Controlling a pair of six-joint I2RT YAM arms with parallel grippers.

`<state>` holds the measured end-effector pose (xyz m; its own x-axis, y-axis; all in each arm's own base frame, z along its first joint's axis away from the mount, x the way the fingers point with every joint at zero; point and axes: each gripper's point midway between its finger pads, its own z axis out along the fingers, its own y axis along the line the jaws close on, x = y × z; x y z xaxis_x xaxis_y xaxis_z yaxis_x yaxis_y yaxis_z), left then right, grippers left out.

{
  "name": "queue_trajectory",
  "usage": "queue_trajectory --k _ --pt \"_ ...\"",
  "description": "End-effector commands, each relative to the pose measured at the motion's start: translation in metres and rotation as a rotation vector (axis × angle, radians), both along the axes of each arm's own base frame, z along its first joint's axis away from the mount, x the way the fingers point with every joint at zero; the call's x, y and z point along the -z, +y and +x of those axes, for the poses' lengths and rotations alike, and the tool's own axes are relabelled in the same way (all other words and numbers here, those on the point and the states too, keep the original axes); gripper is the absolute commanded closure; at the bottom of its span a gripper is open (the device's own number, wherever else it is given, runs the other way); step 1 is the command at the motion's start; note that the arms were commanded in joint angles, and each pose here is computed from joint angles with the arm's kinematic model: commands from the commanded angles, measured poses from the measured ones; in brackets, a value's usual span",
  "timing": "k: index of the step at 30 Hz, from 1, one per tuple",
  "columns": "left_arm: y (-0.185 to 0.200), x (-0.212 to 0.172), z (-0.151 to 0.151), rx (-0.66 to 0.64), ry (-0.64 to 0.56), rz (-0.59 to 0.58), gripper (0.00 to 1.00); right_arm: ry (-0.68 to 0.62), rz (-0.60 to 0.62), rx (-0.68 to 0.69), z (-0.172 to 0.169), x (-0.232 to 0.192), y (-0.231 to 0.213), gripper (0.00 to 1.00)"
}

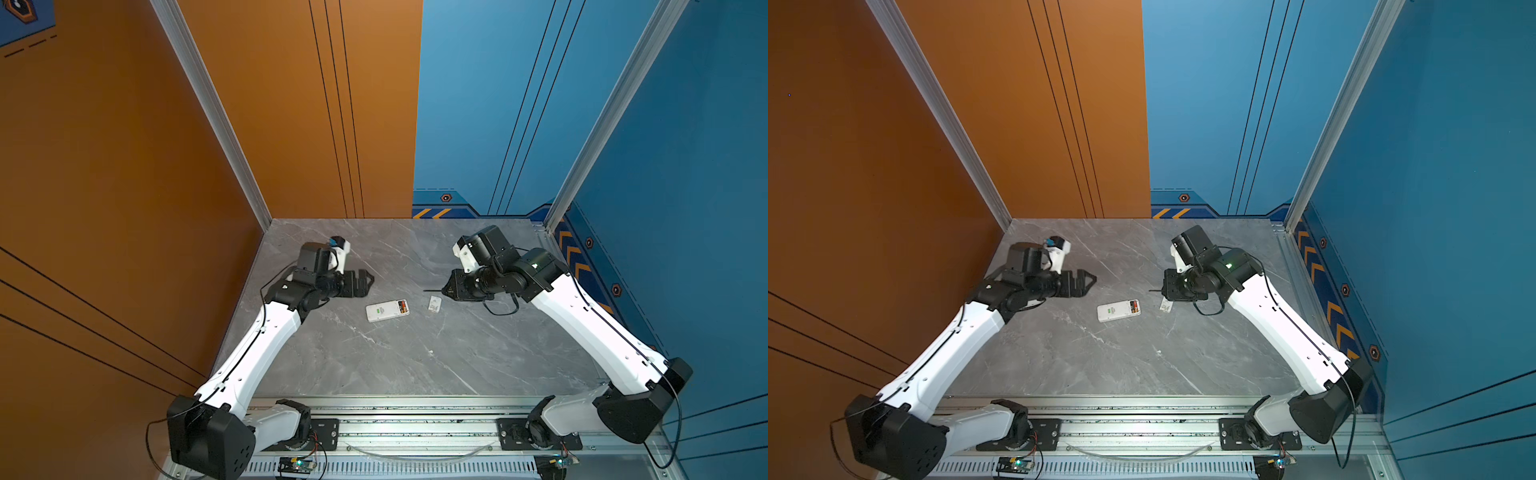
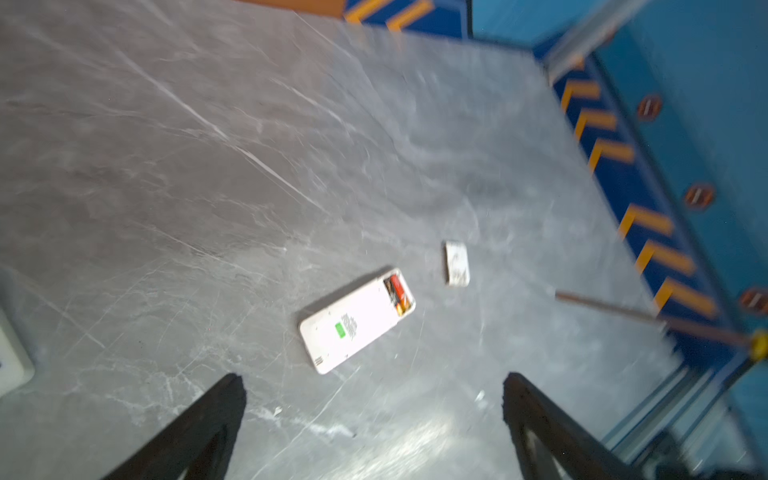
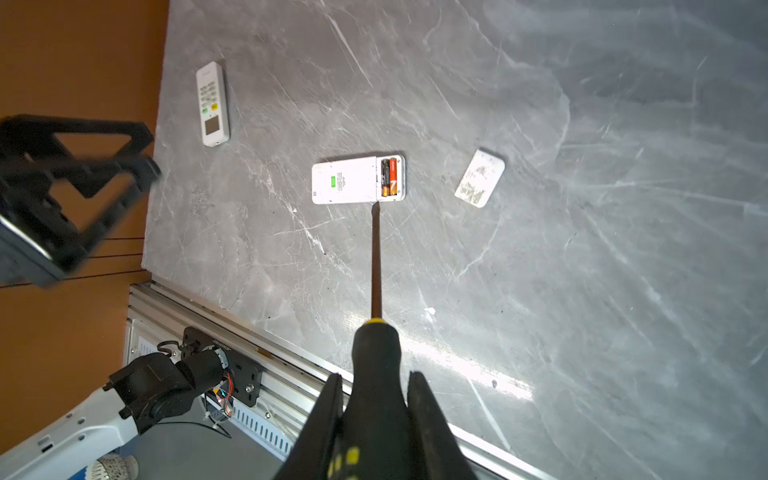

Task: Unload the batteries from the remote control
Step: 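Grasp the opened remote with the left gripper while the right gripper brings the screwdriver near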

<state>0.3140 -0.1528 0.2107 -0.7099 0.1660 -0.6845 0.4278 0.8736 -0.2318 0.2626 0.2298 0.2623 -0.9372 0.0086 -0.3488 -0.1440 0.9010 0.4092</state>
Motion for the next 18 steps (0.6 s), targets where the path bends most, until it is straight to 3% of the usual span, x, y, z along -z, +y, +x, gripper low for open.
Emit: queue_trajectory --k 1,3,6,10,18 --pt "0.002 0.053 -0.035 0.398 -0.059 0.323 0.01 0.106 -0.016 0.127 -0.004 0.011 -0.001 1.00" --pt "-0.004 0.067 -0.042 0.501 -0.096 0.365 0.00 0.132 -0.030 0.145 -0.002 0.020 0.001 1.00" --pt "-0.009 0.078 -0.035 0.523 -0.143 0.368 0.01 0.148 -0.047 0.139 0.001 0.029 0.009 1.00" --pt "-0.021 0.101 -0.035 0.619 -0.115 0.405 0.00 0.143 -0.036 0.128 0.007 0.036 0.017 1.00" --pt "-0.022 0.138 -0.003 0.613 -0.075 0.495 0.02 0.139 -0.032 0.083 0.006 0.041 0.023 1.00"
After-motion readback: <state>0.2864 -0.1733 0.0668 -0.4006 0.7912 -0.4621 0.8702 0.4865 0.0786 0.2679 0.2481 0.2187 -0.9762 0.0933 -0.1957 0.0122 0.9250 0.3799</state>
